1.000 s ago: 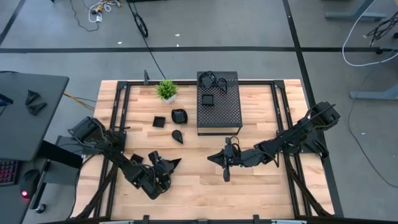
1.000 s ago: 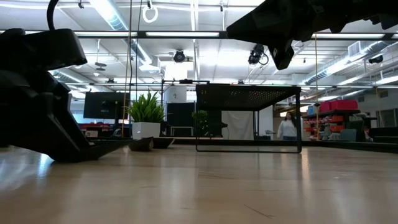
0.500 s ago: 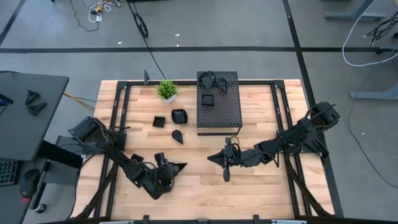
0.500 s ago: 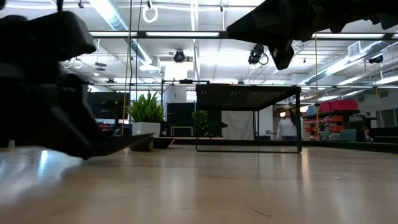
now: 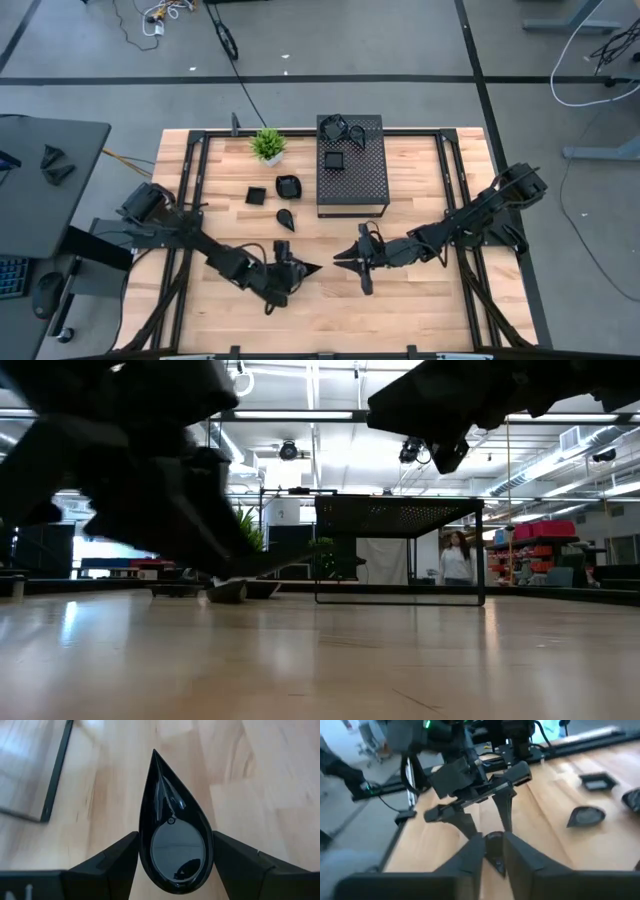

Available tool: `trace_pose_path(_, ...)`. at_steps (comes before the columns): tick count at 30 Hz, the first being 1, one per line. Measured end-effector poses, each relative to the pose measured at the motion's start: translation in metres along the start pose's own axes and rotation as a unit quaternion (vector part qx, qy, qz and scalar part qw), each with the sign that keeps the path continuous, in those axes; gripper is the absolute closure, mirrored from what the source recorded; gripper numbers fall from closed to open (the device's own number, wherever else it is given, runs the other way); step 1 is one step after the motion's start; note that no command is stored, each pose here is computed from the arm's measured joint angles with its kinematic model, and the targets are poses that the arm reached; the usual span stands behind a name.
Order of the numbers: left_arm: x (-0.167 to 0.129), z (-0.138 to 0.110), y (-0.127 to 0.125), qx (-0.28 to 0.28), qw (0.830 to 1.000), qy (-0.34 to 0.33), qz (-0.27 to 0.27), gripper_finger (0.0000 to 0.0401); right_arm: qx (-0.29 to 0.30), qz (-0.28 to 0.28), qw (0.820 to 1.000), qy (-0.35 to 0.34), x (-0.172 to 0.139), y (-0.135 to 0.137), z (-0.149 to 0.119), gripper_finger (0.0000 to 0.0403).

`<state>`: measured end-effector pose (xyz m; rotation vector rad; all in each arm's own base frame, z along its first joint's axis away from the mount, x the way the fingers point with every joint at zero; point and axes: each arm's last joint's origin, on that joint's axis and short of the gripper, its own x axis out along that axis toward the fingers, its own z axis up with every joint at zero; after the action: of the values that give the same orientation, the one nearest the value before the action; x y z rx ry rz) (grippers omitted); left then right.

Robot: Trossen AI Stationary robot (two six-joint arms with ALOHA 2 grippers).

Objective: Pick & Place Mini shaped plates
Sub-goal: Stack the bottom drop shaped plate on top of the drop shaped plates on the shelf

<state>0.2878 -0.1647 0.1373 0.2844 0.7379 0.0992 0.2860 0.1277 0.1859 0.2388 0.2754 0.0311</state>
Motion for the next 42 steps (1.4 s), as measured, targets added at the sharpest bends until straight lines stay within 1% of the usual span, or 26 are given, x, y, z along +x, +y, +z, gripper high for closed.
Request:
trace_pose_path(3, 0.004, 0.013, 0.007, 0.018, 1.000, -0.005, -0.020, 0.0153, -0.048, 0.000, 0.999, 0.009, -0.002, 0.001, 0.001, 0.0280)
trace_pose_path(6, 0.008, 0.024, 0.014, 0.043, 0.998, -0.006, -0.039, 0.0153, -0.080, -0.011, 0.996, 0.047, -0.002, 0.002, 0.003, 0.0225)
trace_pose_path(10, 0.012, 0.036, 0.025, 0.076, 0.996, -0.008, -0.052, 0.0153, -0.120, -0.022, 0.988, 0.094, 0.001, 0.005, 0.006, 0.0158)
trace_pose_path(13, 0.015, 0.042, 0.033, 0.097, 0.994, 0.003, -0.058, 0.0153, -0.140, -0.023, 0.984, 0.105, 0.004, 0.005, 0.004, 0.0123)
trace_pose_path(15, 0.015, 0.046, 0.038, 0.103, 0.993, 0.013, -0.056, 0.0153, -0.137, -0.022, 0.985, 0.107, 0.006, 0.005, 0.001, 0.0108)
trace_pose_path(20, 0.017, 0.053, 0.047, 0.099, 0.993, 0.027, -0.052, 0.0153, -0.146, -0.029, 0.980, 0.134, 0.016, 0.003, -0.016, 0.0097)
trace_pose_path(27, 0.016, 0.063, 0.051, 0.084, 0.995, 0.015, -0.053, 0.0153, -0.169, -0.059, 0.975, 0.131, 0.024, 0.000, -0.028, 0.0106)
trace_pose_path(34, 0.015, 0.074, 0.054, 0.062, 0.997, -0.001, -0.053, 0.0153, -0.196, -0.053, 0.973, 0.107, 0.027, 0.002, -0.025, 0.0112)
trace_pose_path(36, 0.015, 0.076, 0.054, 0.051, 0.997, -0.010, -0.055, 0.0153, -0.202, -0.063, 0.972, 0.104, 0.027, 0.001, -0.024, 0.0113)
trace_pose_path(42, 0.015, 0.080, 0.054, 0.039, 0.997, -0.029, -0.062, 0.0153, -0.197, -0.067, 0.974, 0.087, 0.027, 0.002, -0.021, 0.0113)
